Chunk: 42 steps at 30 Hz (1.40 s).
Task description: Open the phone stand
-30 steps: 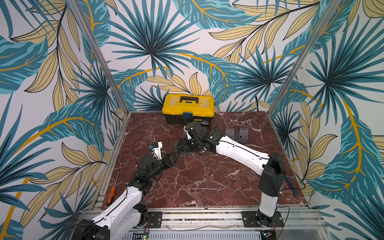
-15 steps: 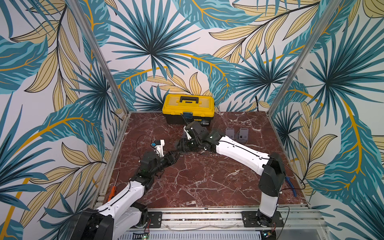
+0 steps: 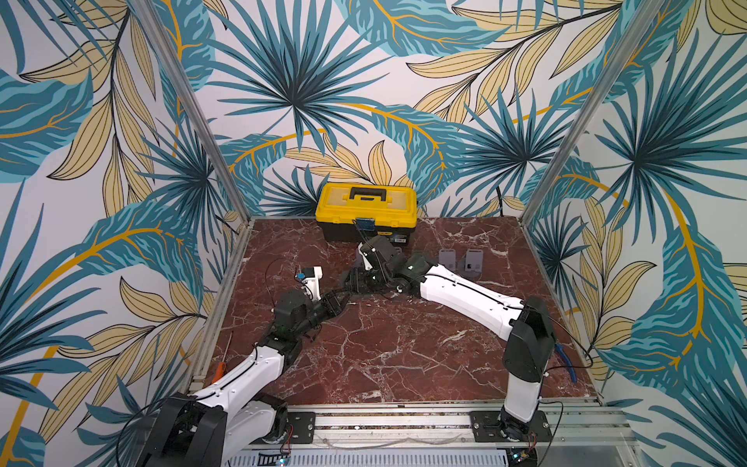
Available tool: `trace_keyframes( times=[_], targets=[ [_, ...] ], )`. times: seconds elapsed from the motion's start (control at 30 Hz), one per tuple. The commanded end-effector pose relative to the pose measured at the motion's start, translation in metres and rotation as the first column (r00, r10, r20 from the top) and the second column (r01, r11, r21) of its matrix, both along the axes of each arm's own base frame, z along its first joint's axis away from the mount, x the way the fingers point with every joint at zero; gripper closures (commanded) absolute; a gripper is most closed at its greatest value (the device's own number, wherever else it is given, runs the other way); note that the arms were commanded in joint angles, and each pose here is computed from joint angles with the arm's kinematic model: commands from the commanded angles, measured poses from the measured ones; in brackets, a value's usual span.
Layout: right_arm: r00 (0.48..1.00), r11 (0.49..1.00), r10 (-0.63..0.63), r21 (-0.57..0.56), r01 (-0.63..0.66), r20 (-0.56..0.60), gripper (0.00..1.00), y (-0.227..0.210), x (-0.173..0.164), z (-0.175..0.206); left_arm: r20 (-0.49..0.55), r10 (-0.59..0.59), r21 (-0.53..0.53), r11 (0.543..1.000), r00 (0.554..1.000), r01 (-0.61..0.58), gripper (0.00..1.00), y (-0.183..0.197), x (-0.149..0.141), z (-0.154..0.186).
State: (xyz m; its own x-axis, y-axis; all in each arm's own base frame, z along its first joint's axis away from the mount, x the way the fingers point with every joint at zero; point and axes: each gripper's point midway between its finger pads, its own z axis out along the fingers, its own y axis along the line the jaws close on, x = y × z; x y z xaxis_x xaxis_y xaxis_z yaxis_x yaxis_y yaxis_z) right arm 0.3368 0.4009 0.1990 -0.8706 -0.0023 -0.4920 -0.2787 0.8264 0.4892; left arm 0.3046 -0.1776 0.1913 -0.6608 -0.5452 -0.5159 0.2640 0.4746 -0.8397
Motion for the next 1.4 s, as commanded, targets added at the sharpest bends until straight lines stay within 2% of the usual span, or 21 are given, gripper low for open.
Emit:
trace_keyframes(
  times=[0.0,0.13,0.3,0.57,0.67,0.8,0.97,1.07,1.13,1.2,1.37],
  targets=[
    [0.999,0.996,0.048,0.081,-0.047,-0.008,0.7,0.008,-0.017,0.022,0.061,0.034,0.01,0.999,0.998,-0.035,0.96,0.004,0.008,0.012],
    [0.998,0.993,0.056,0.102,-0.054,-0.026,0.71,0.004,-0.021,0.03,0.058,0.062,0.041,0.997,0.996,-0.065,1.0,0.01,0.009,0.001],
    [0.995,0.991,0.088,0.109,-0.081,-0.054,0.71,-0.005,-0.029,0.041,0.041,0.091,0.094,0.991,0.995,-0.094,1.0,0.02,0.013,-0.018],
    [0.975,0.984,0.174,0.056,-0.168,-0.138,0.72,-0.03,-0.056,0.054,0.04,0.099,0.291,0.951,0.994,-0.106,1.0,0.035,0.019,-0.039],
    [0.971,0.984,0.175,0.041,-0.171,-0.162,0.72,-0.045,-0.053,0.058,0.053,0.088,0.336,0.936,0.995,-0.1,1.0,0.037,0.02,-0.04],
    [0.965,0.981,0.193,0.014,-0.194,-0.179,0.72,-0.052,-0.057,0.059,0.075,0.057,0.349,0.934,0.996,-0.08,1.0,0.034,0.018,-0.037],
    [0.964,0.979,0.202,0.03,-0.2,-0.173,0.72,-0.045,-0.053,0.054,0.116,-0.013,0.316,0.948,0.993,-0.024,1.0,0.023,0.011,-0.02],
    [0.967,0.979,0.202,0.054,-0.196,-0.156,0.72,-0.037,-0.047,0.052,0.141,-0.054,0.288,0.958,0.989,0.011,0.91,0.015,0.005,-0.007],
    [0.969,0.98,0.198,0.064,-0.19,-0.145,0.72,-0.034,-0.042,0.052,0.163,-0.078,0.266,0.964,0.984,0.032,0.76,0.01,-0.001,0.003],
    [0.971,0.98,0.196,0.071,-0.188,-0.134,0.72,-0.031,-0.04,0.051,0.185,-0.102,0.237,0.97,0.977,0.057,0.67,0.003,-0.006,0.012],
    [0.973,0.98,0.193,0.073,-0.185,-0.125,0.72,-0.03,-0.038,0.049,0.216,-0.137,0.169,0.98,0.967,0.101,0.63,-0.011,-0.012,0.029]
  ],
)
